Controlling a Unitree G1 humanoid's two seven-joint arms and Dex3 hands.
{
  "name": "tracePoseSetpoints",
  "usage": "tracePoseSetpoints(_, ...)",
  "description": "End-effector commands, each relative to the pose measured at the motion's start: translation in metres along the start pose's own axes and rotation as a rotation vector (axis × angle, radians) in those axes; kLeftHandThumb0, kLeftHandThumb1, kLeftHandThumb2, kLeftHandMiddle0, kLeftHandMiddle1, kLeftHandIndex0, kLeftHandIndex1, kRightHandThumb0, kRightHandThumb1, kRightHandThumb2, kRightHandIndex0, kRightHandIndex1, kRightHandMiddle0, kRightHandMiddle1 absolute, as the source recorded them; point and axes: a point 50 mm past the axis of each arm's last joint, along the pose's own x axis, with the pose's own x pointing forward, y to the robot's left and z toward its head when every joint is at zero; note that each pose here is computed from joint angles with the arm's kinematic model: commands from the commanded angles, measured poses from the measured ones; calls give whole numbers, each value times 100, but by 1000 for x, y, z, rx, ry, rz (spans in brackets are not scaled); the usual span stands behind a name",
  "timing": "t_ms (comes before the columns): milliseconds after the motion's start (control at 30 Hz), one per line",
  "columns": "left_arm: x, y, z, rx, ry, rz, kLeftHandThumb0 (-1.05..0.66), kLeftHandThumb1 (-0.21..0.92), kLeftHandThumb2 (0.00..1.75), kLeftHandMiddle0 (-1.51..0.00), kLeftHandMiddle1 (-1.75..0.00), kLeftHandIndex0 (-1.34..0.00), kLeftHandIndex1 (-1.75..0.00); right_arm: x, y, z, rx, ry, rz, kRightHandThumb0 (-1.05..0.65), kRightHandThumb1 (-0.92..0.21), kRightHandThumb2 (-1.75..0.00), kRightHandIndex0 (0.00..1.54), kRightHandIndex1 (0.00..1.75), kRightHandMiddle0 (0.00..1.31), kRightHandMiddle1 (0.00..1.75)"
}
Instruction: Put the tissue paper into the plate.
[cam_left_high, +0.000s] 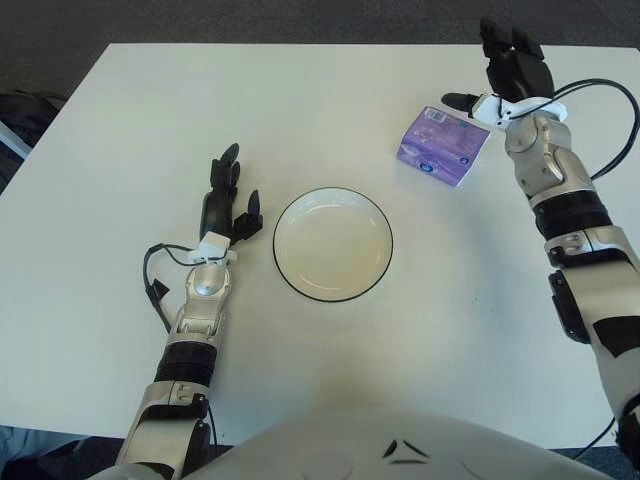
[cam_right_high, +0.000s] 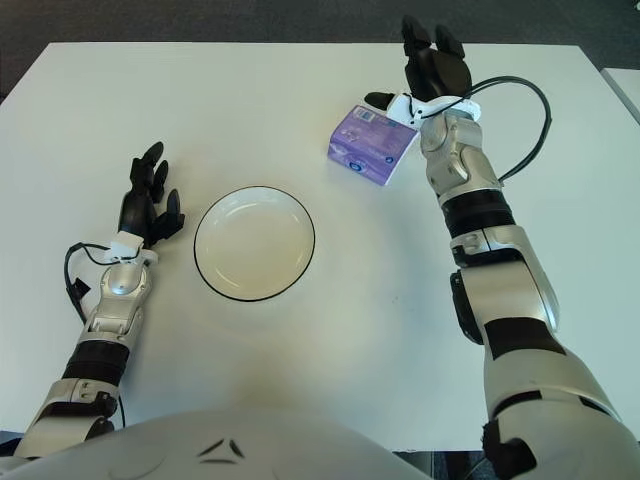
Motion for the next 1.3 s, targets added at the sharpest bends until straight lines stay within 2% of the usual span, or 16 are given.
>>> tracePoseSetpoints(0,-65,-22,-61,-24,334,-37,-66,92,78,-31,0,0,-55,-6,-7,-9,-5,16,-6,-105,-92,-42,0,0,0,0)
tracePoseSetpoints(267,-63,-23,-61,-28,333,-38,-66,92,77,-30,0,0,-55,-9,-14,-7,14,-21,-26,-105,-92,-45,0,0,0,0)
tracePoseSetpoints(600,-63,-24,-61,-36,326,-37,-66,92,78,-30,0,0,-56,-12,-13,-3,-16,-20,39,-105,-92,-42,0,0,0,0)
tracePoseSetpoints(1267,-62,-25,-61,-31,329,-37,-66,92,78,-30,0,0,-55,-19,16,9,-80,-74,174,-105,-92,-45,0,0,0,0)
